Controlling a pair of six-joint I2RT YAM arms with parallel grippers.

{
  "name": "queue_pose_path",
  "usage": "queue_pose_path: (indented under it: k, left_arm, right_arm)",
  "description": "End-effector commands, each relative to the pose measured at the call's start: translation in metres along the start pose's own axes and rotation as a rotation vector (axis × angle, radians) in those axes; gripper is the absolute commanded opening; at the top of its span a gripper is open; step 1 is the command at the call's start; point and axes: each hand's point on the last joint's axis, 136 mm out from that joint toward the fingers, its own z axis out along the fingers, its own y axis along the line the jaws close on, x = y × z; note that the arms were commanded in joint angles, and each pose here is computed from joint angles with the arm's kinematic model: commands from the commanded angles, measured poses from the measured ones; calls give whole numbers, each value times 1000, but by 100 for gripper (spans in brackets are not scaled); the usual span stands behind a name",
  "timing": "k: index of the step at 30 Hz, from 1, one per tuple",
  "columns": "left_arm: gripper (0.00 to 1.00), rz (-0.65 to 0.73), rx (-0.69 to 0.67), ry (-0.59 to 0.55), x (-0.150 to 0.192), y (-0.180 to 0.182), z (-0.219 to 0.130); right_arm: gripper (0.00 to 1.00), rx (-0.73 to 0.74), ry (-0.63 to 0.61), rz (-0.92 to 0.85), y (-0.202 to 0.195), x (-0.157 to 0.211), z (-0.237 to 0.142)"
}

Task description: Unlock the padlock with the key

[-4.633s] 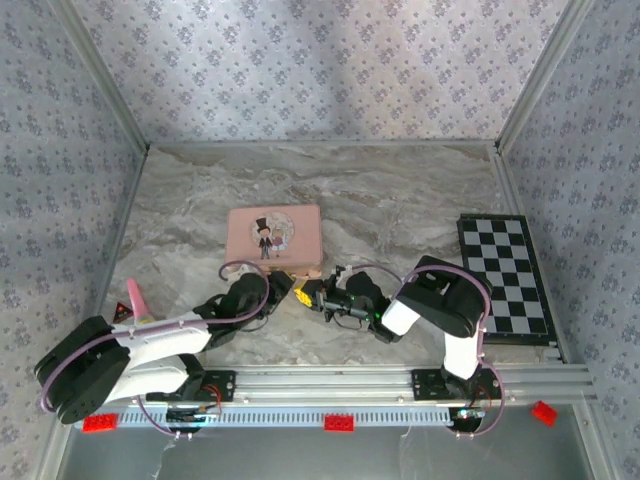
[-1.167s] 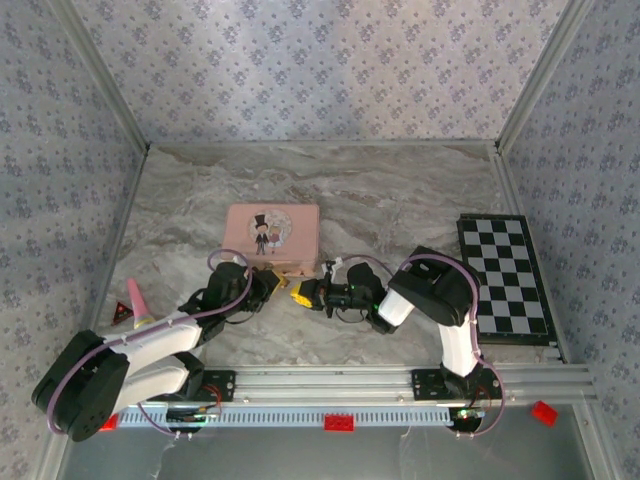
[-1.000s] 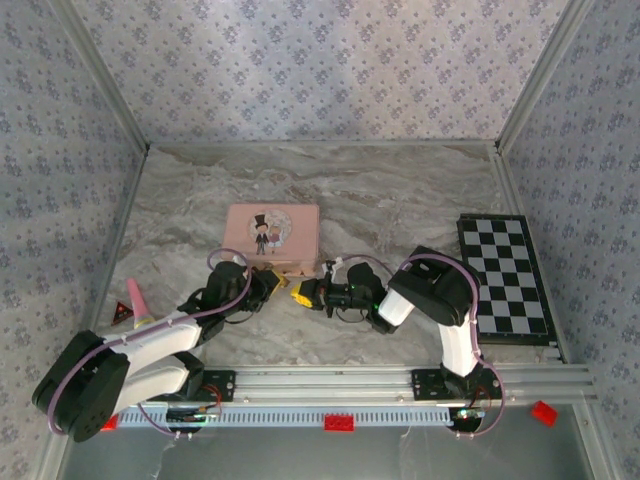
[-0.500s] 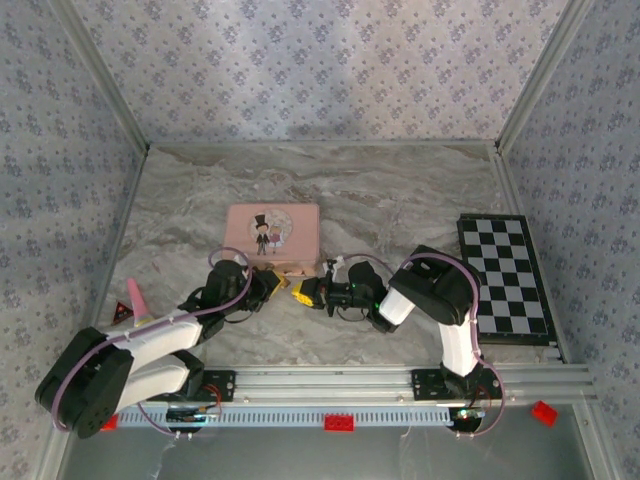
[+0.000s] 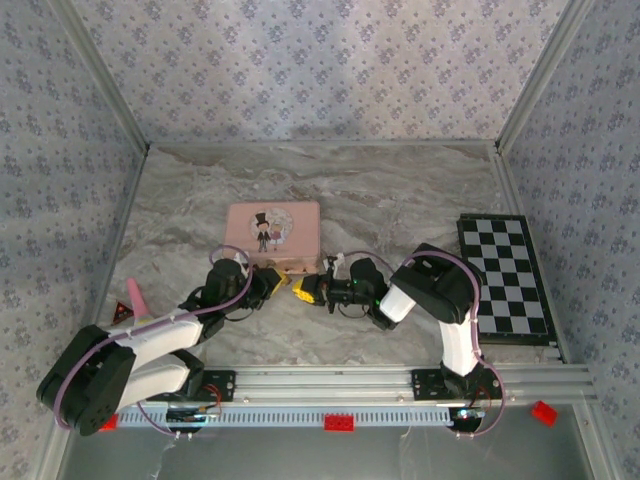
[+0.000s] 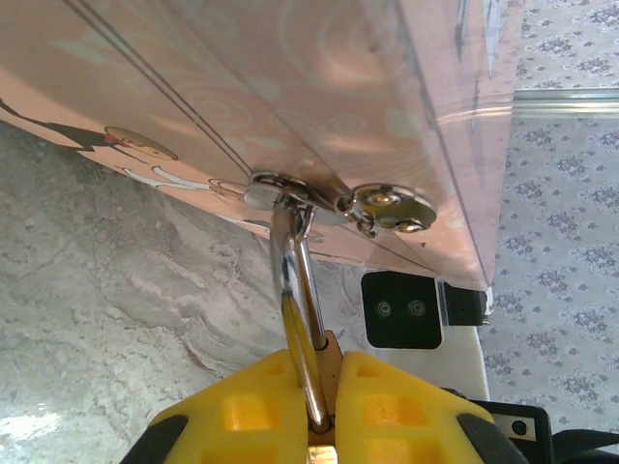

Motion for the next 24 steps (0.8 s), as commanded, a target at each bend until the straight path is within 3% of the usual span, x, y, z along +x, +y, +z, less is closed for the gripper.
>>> queue_pose_path:
  k: [1, 24]
  left_arm:
    - [1, 79, 167, 10, -1, -46, -4]
    - [0, 102, 184, 35, 3, -51, -3]
  right_arm:
    - [0, -12, 0, -17, 2, -7, 1]
    - [0, -43, -8, -1, 14, -18, 7]
